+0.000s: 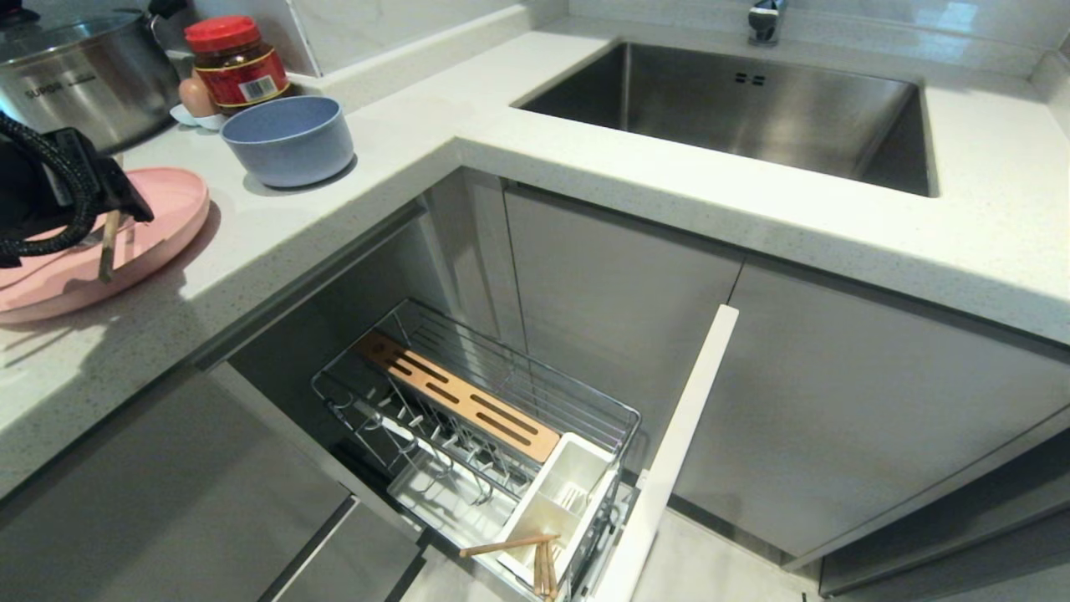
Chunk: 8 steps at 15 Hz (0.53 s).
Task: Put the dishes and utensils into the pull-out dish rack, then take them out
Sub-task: Pick up the chopsticks and place it in the cupboard
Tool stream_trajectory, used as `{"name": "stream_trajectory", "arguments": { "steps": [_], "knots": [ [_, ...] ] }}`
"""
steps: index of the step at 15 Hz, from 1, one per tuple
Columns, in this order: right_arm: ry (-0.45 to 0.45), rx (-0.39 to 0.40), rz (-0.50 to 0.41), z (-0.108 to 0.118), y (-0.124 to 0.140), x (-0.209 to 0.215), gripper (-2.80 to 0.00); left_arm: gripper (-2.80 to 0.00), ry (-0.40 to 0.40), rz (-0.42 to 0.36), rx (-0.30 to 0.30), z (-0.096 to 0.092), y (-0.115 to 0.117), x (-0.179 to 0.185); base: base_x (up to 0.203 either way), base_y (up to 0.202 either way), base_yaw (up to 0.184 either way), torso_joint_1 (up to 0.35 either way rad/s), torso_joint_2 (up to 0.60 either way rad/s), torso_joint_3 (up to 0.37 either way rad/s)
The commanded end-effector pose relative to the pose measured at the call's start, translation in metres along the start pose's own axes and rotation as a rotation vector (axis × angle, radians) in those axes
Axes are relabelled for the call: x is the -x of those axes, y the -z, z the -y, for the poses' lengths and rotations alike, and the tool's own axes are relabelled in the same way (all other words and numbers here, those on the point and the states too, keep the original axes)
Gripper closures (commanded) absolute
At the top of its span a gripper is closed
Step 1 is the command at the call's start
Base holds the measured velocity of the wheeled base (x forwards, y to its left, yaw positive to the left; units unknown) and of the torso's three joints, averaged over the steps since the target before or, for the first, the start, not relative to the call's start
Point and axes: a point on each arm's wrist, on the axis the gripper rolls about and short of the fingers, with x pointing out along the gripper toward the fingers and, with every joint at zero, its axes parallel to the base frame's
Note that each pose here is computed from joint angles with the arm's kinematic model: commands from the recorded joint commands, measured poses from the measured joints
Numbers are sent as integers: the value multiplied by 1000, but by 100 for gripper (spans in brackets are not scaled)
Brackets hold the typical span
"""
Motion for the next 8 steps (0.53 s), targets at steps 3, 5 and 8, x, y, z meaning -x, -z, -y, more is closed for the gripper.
{"name": "stream_trajectory", "arguments": {
  "steps": [3, 5, 8],
  "knots": [
    [0, -1, 3, 0, 0, 0, 0, -280, 13, -35, 3, 4, -1, -11, 0, 0, 0, 0, 0, 0],
    [0, -1, 3, 0, 0, 0, 0, -280, 18, -53, -5, 8, 0, -16, 0, 0, 0, 0, 0, 0],
    [0, -1, 3, 0, 0, 0, 0, -280, 2, -62, -3, 8, -1, -23, 0, 0, 0, 0, 0, 0]
  ]
}}
